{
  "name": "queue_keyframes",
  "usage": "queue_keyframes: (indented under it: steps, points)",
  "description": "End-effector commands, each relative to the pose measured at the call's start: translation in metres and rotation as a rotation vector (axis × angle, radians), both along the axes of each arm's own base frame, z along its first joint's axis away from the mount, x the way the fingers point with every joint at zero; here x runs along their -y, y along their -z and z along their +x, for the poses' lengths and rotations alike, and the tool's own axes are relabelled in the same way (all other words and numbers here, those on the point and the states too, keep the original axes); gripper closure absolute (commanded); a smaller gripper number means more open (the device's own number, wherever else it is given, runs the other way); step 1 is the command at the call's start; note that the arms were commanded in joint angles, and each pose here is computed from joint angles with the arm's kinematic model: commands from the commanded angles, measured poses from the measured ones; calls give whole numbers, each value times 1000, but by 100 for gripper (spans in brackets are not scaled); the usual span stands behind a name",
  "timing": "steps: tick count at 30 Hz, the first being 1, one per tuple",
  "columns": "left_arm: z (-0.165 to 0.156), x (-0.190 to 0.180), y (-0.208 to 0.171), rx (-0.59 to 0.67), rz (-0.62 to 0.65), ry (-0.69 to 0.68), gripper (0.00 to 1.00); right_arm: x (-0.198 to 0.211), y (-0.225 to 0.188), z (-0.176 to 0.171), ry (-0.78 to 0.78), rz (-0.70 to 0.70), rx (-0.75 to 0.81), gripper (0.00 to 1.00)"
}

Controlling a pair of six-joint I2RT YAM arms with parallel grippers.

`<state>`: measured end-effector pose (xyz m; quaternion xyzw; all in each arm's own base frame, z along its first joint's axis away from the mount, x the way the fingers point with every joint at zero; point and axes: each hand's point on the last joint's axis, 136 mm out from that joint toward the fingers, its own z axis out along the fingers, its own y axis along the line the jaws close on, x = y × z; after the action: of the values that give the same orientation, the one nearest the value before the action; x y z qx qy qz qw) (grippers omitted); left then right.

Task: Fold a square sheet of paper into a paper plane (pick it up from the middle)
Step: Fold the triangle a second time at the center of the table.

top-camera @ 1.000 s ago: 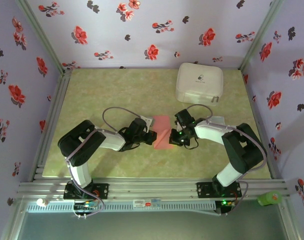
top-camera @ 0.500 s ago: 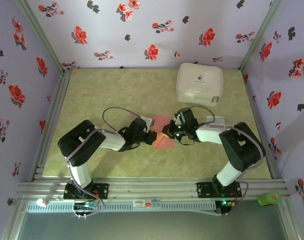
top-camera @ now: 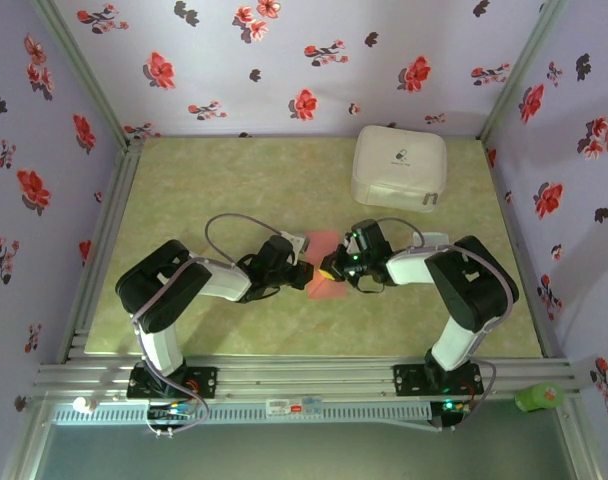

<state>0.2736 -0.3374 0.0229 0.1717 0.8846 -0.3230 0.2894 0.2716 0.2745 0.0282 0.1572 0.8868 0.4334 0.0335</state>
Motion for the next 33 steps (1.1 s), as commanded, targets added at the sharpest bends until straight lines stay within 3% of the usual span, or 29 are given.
queue_keyframes:
  steps: [1, 8, 18, 33]
  points:
    - [-1, -8, 16, -46, 47, -11, 100, 9, 20, -11, -9, -72, -38, 100]
    - [-1, -9, 16, -47, 47, -12, 100, 23, 34, -19, -5, -165, -73, 100]
    - [-2, -9, 15, -52, 54, -6, 100, 27, -9, 7, 2, -169, 32, 100]
    - [-4, -9, 18, -66, 78, 12, 100, 60, 33, 0, 98, -261, -77, 100]
